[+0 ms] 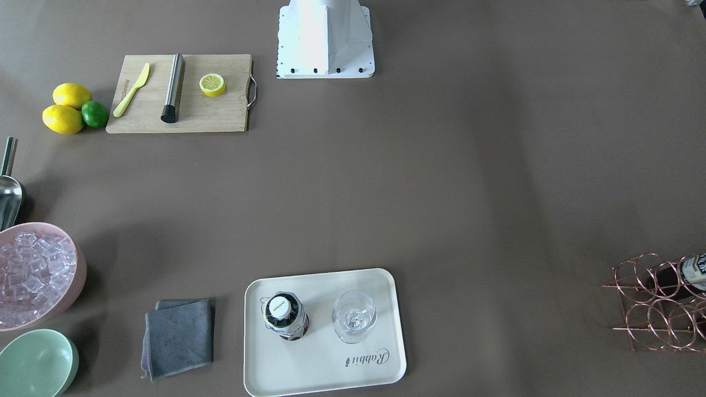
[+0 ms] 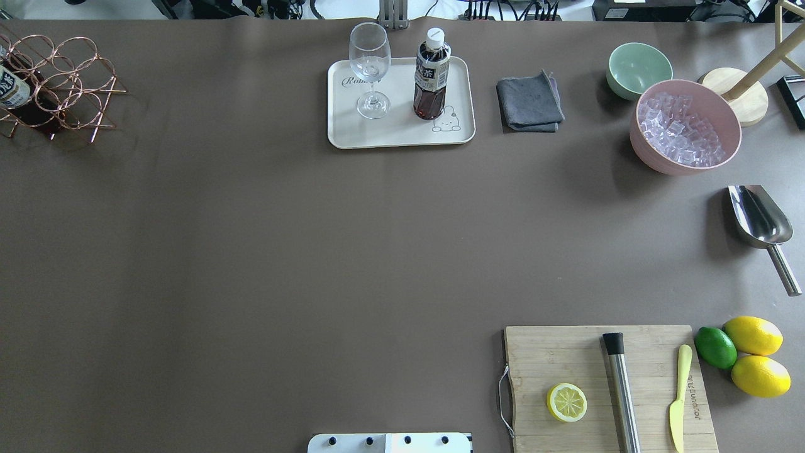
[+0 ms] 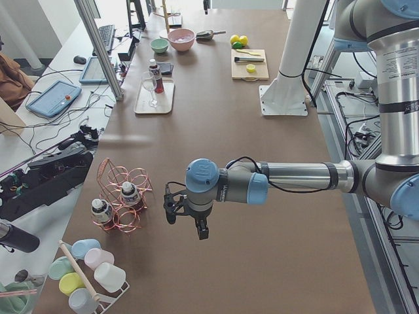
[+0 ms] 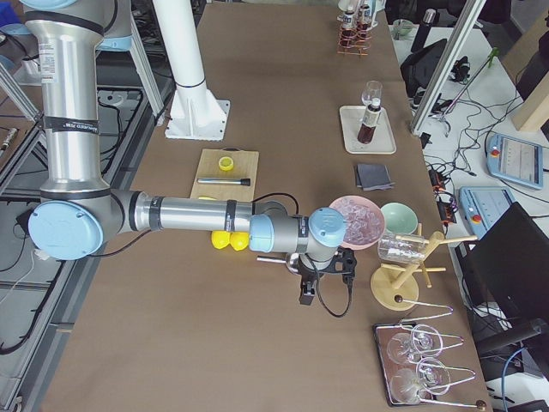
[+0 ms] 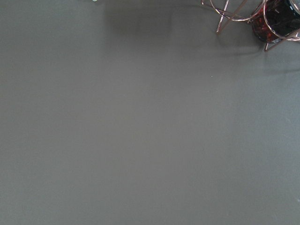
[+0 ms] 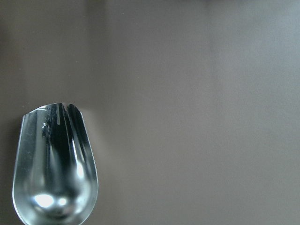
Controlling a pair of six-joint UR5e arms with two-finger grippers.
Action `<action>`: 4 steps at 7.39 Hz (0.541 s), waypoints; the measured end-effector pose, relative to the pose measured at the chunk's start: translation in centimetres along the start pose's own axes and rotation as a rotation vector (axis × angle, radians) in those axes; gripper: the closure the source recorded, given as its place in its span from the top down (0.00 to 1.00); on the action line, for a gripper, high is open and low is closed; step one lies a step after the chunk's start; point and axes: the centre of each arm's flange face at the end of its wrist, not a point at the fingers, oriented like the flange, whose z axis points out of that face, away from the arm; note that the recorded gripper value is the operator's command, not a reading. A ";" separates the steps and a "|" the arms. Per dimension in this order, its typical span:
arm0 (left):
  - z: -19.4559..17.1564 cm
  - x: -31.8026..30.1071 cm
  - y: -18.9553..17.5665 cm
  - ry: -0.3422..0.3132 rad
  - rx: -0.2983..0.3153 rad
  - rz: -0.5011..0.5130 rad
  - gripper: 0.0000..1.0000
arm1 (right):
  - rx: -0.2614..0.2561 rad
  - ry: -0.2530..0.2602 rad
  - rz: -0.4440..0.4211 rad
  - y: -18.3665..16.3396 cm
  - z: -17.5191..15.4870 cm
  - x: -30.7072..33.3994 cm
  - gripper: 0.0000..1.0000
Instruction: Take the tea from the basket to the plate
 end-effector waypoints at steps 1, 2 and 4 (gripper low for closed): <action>-0.1 0.1 0.0 0.000 0.001 0.001 0.97 | -0.001 0.000 0.001 0.0 0.0 0.0 0.99; -0.1 0.1 0.0 0.000 0.001 0.001 0.97 | 0.000 0.000 0.000 0.0 0.0 0.0 0.99; -0.1 0.1 0.0 0.000 0.001 0.000 0.97 | 0.002 0.000 0.001 0.0 -0.1 0.1 0.99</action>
